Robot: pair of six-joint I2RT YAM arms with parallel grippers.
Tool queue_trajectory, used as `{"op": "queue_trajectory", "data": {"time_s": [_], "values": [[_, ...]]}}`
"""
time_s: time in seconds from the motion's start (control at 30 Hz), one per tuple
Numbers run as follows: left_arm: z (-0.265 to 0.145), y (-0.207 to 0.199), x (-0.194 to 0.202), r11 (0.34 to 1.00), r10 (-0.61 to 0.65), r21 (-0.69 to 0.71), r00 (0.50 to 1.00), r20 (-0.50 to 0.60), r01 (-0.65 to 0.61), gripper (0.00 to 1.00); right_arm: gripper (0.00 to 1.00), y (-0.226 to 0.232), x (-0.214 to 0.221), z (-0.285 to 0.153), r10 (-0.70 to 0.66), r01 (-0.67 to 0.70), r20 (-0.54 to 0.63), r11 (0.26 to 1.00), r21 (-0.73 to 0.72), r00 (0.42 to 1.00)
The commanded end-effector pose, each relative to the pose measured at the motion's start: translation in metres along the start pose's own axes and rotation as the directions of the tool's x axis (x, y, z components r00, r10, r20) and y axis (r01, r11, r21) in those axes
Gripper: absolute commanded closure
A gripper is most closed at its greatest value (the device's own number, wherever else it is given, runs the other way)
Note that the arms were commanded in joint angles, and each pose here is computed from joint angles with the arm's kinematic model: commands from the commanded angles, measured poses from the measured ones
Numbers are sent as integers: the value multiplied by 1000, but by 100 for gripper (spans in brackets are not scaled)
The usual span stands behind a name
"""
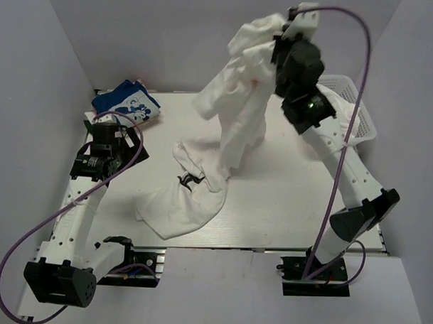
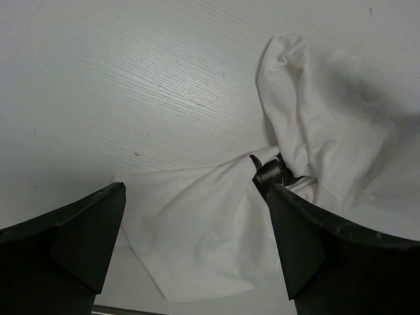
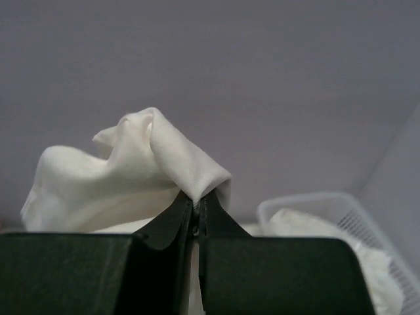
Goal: Fold and stack the t-shirts
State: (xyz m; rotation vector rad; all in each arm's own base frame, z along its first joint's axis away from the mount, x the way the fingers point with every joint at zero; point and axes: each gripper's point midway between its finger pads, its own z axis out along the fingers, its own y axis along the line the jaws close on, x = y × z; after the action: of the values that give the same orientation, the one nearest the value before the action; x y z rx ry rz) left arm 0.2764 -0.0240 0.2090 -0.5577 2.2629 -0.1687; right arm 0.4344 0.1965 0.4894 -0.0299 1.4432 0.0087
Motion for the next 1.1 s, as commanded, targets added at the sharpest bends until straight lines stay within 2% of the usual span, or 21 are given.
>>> {"op": "queue_trajectory", "data": {"time_s": [0.0,0.07,0.1,0.17,0.2,0.27,0.3,0.33,0.4,0.5,0.6,0.67,0.7,0.73,0.8,0.83,0.87,0.97,1.07], "values": [[1,-2,-10,1000,-9,-4,1000,25,9,0,100,-76,-76,29,-58,10,187,969,248,981],[0,-4,-17,1000,-20,-8,999,39,20,0,100,-103,-114,31,-83,-7,264,947,321,961],[3,-3,-16,1000,-18,-13,999,30,19,0,100,-135,-128,30,-101,-24,293,919,393,951],[3,-5,-18,1000,-18,-13,999,30,19,0,100,-158,-148,29,-145,-47,369,885,463,918],[3,-5,-18,1000,-18,-13,999,30,19,0,100,-185,-152,29,-169,-60,385,854,517,907],[6,-5,-18,1000,-18,-14,999,29,19,0,100,-212,-178,14,-179,-148,501,825,545,847],[8,-7,-20,1000,-18,-15,999,28,18,0,100,-220,-162,25,-211,-112,482,822,558,850],[8,-5,-21,1000,-18,-23,999,32,19,0,100,-228,-178,11,-208,-170,561,820,546,801],[10,-5,-26,999,-17,-41,999,40,19,0,100,-246,-188,12,-215,-203,629,827,524,747],[18,-3,-24,998,-24,-62,999,23,26,0,100,-262,-175,46,-242,-143,588,835,531,772],[23,-5,-19,998,-32,-56,999,-4,32,0,100,-272,-148,70,-272,-64,526,843,534,806],[23,-10,-20,998,-44,-35,999,-6,44,0,100,-278,-96,97,-230,-24,431,861,508,873],[23,-11,-19,999,-44,-27,999,-10,44,0,100,-276,-95,94,-212,-25,432,876,481,877],[24,-9,-15,999,-43,-33,999,-19,42,0,100,-286,-53,106,-176,-15,361,883,469,916],[28,-7,-10,998,-41,-43,999,-36,39,0,100,-280,11,114,-117,14,262,932,362,958],[28,-5,-8,998,-40,-49,998,-45,38,0,100,-278,23,114,-95,5,251,941,339,963],[27,-4,-5,998,-39,-56,998,-57,36,0,100,-271,56,115,-32,-26,202,961,277,979],[30,1,4,996,-35,-82,995,-98,27,0,100,-267,81,113,34,-66,143,972,224,989],[32,-1,14,998,-36,-60,990,-133,28,0,100,-260,132,106,81,-87,42,975,203,996]]}}
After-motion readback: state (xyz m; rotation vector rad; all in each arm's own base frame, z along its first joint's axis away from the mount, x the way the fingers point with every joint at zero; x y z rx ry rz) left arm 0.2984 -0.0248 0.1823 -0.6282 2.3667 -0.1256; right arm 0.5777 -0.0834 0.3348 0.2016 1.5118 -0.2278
